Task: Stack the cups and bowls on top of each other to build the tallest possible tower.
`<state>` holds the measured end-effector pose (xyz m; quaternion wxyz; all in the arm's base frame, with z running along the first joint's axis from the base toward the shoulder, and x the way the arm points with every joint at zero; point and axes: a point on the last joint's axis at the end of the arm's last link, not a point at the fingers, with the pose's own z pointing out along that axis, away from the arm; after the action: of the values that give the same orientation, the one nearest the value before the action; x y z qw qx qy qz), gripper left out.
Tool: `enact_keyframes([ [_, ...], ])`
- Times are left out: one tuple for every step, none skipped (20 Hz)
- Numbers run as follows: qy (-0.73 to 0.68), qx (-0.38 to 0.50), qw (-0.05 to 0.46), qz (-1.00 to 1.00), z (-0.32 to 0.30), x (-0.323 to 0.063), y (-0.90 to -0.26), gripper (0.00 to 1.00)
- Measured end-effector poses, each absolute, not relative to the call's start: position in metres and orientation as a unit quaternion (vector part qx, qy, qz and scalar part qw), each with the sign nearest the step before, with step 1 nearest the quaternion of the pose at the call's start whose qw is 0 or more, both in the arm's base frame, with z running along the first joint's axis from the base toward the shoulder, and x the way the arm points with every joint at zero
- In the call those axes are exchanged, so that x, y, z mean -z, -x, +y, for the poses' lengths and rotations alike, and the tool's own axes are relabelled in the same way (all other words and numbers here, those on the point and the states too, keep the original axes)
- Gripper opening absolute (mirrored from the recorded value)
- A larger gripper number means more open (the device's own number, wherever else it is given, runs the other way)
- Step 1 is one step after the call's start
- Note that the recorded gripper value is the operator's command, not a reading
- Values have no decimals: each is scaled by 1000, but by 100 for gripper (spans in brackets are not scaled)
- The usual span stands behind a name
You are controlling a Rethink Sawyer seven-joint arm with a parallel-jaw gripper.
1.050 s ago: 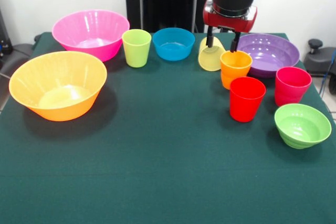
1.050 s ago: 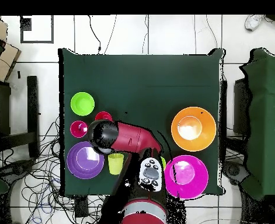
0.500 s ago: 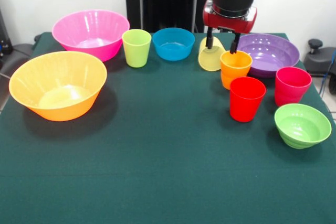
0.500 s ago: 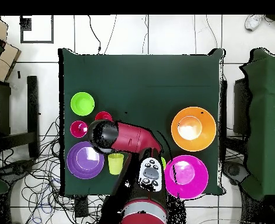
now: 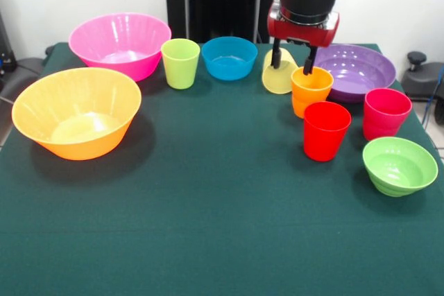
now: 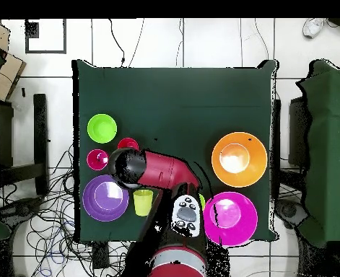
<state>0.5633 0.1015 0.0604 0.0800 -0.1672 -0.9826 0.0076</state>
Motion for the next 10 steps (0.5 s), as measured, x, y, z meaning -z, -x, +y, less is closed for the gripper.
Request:
enact_keyframes([
  [167, -8, 78, -983, 101, -60, -564, 100],
  [167, -8, 77, -983, 101, -60, -564, 100],
  [167, -8, 75, -983, 101, -60, -564, 100],
  [167, -8, 74, -983, 101, -60, -565, 100],
  [167, -8, 74, -983, 101, -60, -565, 100],
  [167, -8, 74, -983, 101, -60, -565, 100],
  [167, -8, 74, -983, 101, -60, -565, 100],
  [167, -8, 74, -983, 101, -60, -565, 100],
  [167, -8, 74, -983, 101, -60, -565, 100],
  [167, -8, 74, -983, 101, -60, -565, 100],
])
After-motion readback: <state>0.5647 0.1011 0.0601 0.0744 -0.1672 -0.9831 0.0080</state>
